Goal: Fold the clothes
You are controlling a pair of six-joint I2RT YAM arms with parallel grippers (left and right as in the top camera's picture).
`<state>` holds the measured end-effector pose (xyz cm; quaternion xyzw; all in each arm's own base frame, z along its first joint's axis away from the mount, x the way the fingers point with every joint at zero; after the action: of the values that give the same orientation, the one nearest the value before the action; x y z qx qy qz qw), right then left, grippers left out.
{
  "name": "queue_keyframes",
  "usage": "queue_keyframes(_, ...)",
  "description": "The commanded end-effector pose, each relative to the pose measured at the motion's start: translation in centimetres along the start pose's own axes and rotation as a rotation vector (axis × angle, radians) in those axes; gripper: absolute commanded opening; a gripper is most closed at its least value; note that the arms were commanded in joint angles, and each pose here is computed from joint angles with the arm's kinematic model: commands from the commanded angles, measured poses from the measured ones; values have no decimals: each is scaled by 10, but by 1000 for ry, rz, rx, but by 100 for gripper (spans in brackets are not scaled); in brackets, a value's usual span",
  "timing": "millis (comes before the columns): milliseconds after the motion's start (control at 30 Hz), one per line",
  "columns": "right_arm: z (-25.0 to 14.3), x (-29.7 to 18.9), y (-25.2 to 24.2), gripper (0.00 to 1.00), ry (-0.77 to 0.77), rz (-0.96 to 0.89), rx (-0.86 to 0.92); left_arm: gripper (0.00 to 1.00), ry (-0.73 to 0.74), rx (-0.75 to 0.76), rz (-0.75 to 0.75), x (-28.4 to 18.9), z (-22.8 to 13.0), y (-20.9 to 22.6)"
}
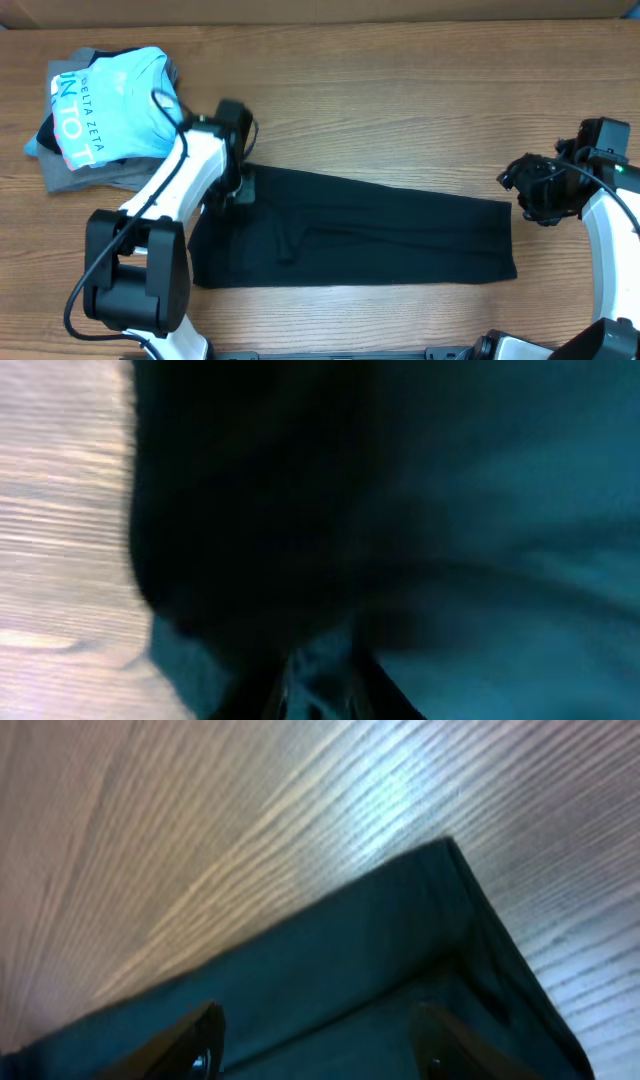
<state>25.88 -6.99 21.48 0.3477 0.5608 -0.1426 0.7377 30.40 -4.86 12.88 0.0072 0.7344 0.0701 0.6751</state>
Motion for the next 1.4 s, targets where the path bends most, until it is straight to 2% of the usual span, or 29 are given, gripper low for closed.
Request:
queue_keyframes(0, 0, -4, 1, 63, 4, 7, -46, 21, 50, -64, -1, 25, -11, 9)
queue_keyframes(133, -4, 0, -2, 63, 40, -9, -34, 19, 85, -139, 13, 37, -18, 23)
queue_keyframes(267, -8, 14, -8, 62, 71, -17, -24, 21, 80, -206, 5, 39, -14, 39)
queue_keyframes(533, -4, 72, -23, 48, 105, -19, 70, 20, 49, -208, -92, 40, -6, 42)
queue_keyframes(633, -4, 87, -29, 54, 152, -53, 85, 20, 50, -200, -116, 40, -6, 40)
queue_keyframes(967, -9, 74, -31, 56, 190, -115, 61, 24, 50, -200, -116, 40, -6, 40)
queue_keyframes(1100, -20, 71, -36, 56, 260, -157, 94, 24, 50, -195, -116, 40, -6, 40)
queue_keyframes(1367, -34, 49, -29, 59, 342, -103, 25, 25, 48, -188, -117, 40, -6, 40)
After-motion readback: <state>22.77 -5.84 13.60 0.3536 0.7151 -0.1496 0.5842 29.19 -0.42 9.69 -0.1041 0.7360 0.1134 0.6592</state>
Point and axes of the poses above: each gripper's point midway between its finger pads, its own x axis out along the fingers, its own y axis along the line the jaws close on, z = x × y, the point moved 10 cm from there along -x, back along the fingers
